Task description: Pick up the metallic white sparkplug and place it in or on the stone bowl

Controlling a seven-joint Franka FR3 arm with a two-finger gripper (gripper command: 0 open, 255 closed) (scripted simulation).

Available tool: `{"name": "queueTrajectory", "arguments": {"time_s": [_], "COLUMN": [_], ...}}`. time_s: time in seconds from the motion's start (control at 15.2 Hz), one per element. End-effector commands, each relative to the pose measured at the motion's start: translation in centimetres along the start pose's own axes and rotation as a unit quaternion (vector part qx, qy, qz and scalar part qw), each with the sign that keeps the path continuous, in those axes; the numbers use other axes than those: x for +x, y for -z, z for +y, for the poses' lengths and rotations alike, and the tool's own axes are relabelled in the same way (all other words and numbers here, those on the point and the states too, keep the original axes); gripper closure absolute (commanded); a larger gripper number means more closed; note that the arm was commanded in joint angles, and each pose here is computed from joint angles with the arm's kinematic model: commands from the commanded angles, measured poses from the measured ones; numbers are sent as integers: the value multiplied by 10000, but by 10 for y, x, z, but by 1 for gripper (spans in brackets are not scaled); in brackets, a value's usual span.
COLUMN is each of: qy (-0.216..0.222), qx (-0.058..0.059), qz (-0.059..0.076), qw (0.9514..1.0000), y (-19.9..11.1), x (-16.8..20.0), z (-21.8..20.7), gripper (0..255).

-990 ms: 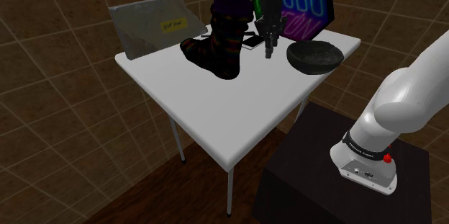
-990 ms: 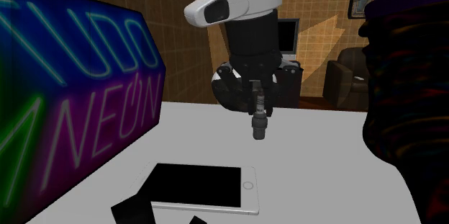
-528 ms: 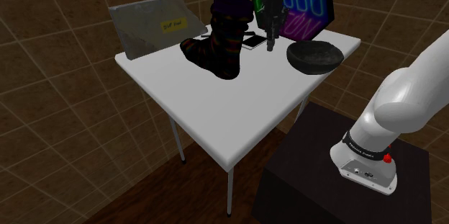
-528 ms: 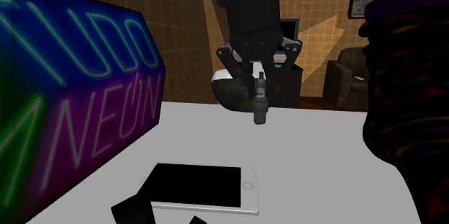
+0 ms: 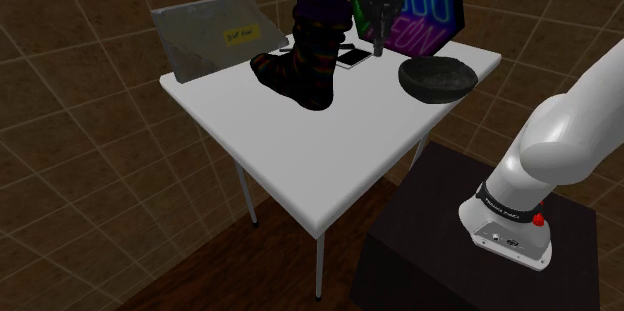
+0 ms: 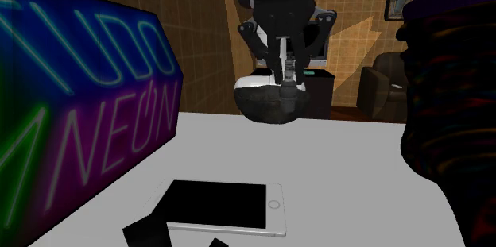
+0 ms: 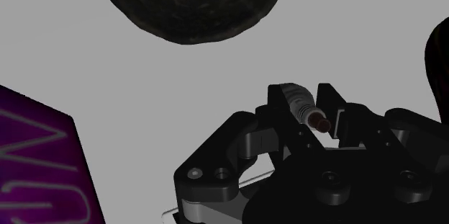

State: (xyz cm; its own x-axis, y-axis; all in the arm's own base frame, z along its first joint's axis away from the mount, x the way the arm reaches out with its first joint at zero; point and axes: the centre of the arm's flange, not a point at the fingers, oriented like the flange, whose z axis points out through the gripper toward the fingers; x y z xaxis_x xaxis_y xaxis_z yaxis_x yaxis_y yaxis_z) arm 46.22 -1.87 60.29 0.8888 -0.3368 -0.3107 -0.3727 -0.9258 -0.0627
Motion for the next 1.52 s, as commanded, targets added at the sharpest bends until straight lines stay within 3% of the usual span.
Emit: {"name": "queueTrajectory", "arguments": {"time_s": [0.0,0.86,1.45], "qy": [-1,-1,-1], "qx": [-1,-1,-1], "qz": [-2,-2,-2], "qw": [10000,10000,10000], "y": [10,72,55], "x": [-4,-24,-128], "z": [-2,-6,49], "gripper": [255,255,255]}}
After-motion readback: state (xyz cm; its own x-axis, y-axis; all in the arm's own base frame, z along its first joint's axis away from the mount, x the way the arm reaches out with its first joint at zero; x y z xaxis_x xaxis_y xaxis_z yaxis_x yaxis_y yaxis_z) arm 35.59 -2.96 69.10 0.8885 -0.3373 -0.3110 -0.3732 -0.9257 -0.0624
